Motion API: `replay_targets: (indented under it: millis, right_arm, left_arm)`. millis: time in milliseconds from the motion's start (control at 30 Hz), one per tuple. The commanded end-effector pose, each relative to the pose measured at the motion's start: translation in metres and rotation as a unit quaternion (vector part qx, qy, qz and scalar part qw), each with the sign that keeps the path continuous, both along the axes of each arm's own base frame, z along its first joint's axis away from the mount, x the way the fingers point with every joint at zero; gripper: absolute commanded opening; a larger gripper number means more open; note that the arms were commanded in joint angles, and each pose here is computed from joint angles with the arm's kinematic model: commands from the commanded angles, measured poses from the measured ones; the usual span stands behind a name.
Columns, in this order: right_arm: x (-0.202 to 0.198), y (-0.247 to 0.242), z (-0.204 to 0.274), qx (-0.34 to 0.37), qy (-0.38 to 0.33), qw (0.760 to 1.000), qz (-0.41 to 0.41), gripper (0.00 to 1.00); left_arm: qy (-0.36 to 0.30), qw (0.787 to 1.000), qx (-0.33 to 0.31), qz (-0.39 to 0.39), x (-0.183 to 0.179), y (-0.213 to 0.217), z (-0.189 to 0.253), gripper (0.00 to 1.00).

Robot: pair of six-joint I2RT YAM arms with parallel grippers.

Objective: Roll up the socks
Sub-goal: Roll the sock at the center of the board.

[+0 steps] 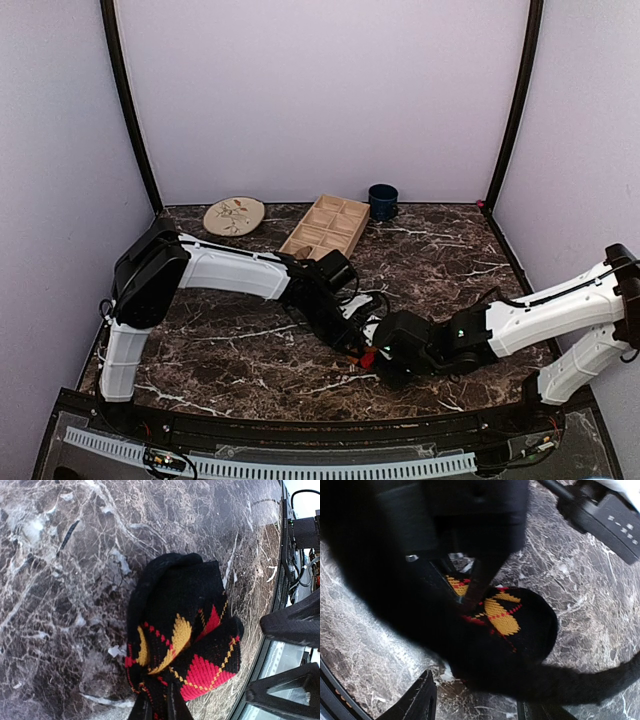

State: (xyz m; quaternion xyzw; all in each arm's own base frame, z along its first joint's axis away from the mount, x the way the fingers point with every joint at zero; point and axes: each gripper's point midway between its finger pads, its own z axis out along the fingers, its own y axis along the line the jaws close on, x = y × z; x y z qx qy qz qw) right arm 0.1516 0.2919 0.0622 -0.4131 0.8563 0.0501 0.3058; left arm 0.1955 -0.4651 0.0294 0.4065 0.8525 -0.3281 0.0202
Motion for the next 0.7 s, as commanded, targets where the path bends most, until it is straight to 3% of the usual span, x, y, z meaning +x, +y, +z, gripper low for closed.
replay_targets:
  millis: [0,333,667]
  right_arm:
    - [0.0,0.019,0.005,0.019,-0.012,0.999,0.026,0.54]
    - [0.001,0.018,-0.019,-0.001,-0.012,0.999,0.033,0.59]
    - [0.014,0.006,-0.037,-0.022,-0.009,1.0,-0.018,0.6]
  left_arm:
    - [0.036,0.998,0.056,-0.004,-0.012,0.02,-0.028,0.0]
    - [0.043,0.998,0.054,-0.009,-0.013,0.021,-0.028,0.0]
    - [0.04,0.998,0.049,-0.016,-0.012,0.02,-0.027,0.0]
